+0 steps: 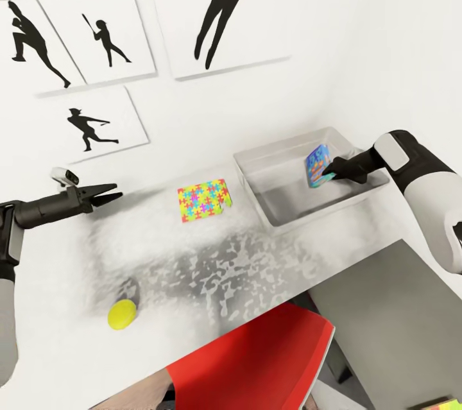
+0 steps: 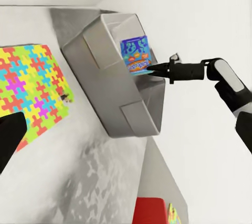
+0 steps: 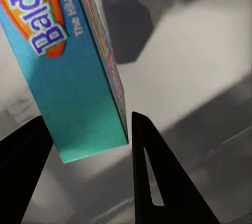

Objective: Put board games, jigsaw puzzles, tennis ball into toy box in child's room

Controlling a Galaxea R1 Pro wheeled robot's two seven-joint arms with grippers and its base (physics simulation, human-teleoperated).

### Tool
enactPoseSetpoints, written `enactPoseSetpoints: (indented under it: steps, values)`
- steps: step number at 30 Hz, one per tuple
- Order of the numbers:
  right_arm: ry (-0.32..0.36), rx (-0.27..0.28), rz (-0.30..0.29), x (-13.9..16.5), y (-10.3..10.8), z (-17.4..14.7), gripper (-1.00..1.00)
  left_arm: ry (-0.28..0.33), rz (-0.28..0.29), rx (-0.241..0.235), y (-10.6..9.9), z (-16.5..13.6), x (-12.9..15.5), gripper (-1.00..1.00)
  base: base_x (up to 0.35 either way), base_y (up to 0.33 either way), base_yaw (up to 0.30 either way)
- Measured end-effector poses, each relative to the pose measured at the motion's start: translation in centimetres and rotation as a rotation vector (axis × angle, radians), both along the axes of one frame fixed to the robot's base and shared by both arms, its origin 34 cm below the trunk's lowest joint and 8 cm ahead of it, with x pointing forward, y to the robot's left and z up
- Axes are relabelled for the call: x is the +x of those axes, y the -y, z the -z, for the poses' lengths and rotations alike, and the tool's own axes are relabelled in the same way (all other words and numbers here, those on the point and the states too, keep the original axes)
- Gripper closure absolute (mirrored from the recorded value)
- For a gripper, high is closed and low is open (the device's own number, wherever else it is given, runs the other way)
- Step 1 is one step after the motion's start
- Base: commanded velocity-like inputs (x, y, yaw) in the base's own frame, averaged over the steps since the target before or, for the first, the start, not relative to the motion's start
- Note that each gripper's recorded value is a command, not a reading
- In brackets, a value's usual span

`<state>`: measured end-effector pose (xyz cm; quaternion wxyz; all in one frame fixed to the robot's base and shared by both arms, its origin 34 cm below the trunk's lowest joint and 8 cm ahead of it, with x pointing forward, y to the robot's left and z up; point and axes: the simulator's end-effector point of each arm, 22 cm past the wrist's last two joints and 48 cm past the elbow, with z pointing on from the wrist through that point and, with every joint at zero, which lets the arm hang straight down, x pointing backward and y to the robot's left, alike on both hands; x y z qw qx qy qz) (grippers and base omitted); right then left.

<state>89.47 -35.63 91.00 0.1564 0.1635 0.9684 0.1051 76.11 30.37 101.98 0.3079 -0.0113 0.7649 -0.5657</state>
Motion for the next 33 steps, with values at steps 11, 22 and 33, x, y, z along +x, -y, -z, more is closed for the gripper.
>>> enactPoseSetpoints:
  steps: [11,22,33]
  values:
    - [-0.015,-0.003,0.002,-0.1,0.2,1.3,1.0,-0.008,0.009,0.004,0.2,0.7,0.4,-1.0,0.0,0.0,0.0]
    - [-0.02,-0.003,0.003,-0.2,0.3,1.6,1.0,-0.012,0.01,0.005,0.2,1.0,0.4,-1.0,0.0,0.0,0.0]
    - [-0.02,-0.004,0.003,-0.2,0.4,1.6,-1.0,-0.013,0.01,0.005,0.2,1.0,0.4,-1.0,0.0,0.0,0.0]
